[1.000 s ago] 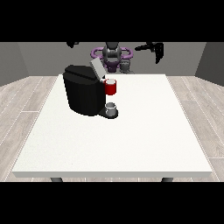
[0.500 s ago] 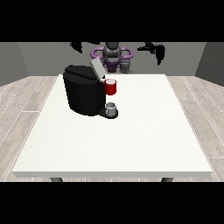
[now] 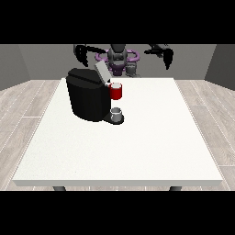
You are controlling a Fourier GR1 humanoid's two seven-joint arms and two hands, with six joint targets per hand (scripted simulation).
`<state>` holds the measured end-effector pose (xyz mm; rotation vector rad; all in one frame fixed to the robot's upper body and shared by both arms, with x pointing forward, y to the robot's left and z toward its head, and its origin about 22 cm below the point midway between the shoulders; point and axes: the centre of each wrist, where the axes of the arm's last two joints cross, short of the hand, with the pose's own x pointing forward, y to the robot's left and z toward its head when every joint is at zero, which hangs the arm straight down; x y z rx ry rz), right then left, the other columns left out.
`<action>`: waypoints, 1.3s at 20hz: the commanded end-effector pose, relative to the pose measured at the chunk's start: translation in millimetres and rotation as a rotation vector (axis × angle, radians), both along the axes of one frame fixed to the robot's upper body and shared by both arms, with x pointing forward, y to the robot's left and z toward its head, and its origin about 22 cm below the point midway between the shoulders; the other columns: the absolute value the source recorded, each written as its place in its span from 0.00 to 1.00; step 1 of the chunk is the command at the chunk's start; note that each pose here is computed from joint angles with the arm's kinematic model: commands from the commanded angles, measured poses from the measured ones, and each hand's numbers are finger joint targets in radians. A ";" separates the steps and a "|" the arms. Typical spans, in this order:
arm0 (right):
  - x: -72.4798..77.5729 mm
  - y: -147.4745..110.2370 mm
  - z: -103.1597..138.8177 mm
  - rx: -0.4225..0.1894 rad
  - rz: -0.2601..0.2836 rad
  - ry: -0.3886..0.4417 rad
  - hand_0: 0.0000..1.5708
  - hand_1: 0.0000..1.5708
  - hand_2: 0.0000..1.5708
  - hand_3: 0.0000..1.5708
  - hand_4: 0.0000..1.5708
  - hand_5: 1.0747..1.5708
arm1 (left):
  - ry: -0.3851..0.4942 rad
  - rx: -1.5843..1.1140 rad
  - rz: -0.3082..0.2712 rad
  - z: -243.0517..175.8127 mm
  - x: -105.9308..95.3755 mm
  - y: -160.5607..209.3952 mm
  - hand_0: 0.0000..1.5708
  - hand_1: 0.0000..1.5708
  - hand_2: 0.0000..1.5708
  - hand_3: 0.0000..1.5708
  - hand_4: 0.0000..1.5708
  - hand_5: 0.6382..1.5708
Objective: Insert the coffee pod into the coffee machine and close the lid
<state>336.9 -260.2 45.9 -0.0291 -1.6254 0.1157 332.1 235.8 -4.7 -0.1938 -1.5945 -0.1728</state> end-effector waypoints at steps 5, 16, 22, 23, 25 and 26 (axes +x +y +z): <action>14.2 15.9 -6.6 -0.025 0.053 -0.005 0.00 0.00 0.00 0.00 0.00 1.00 | -0.045 0.018 0.048 22.4 -16.1 22.0 0.00 0.00 0.00 0.00 0.00 1.00; 43.3 44.0 29.3 -0.066 0.130 -0.080 0.00 0.00 0.00 0.00 0.00 1.00 | -0.092 0.032 0.104 8.6 -28.2 25.9 0.00 0.00 0.00 0.00 0.00 1.00; 54.9 44.4 33.0 -0.066 0.122 -0.098 0.00 0.00 0.00 0.00 0.00 1.00 | -0.111 0.023 0.104 32.5 -22.4 34.7 0.00 0.00 0.00 0.00 0.08 1.00; 52.9 31.1 27.9 -0.058 0.155 -0.087 0.00 0.00 0.00 0.00 0.00 1.00 | -0.090 0.051 0.099 40.4 -20.4 37.2 0.00 0.00 0.00 0.00 0.00 1.00; 50.7 54.7 23.7 -0.087 0.142 -0.093 0.00 0.00 0.00 0.00 0.00 1.00 | -0.098 0.048 0.095 19.4 -33.7 35.1 0.00 0.00 0.00 0.00 0.00 1.00; 49.9 49.9 13.9 -0.076 0.132 -0.074 0.00 0.00 0.00 0.00 0.00 1.00 | -0.097 0.042 0.075 27.2 -34.3 31.5 0.00 0.00 0.00 0.00 0.00 1.00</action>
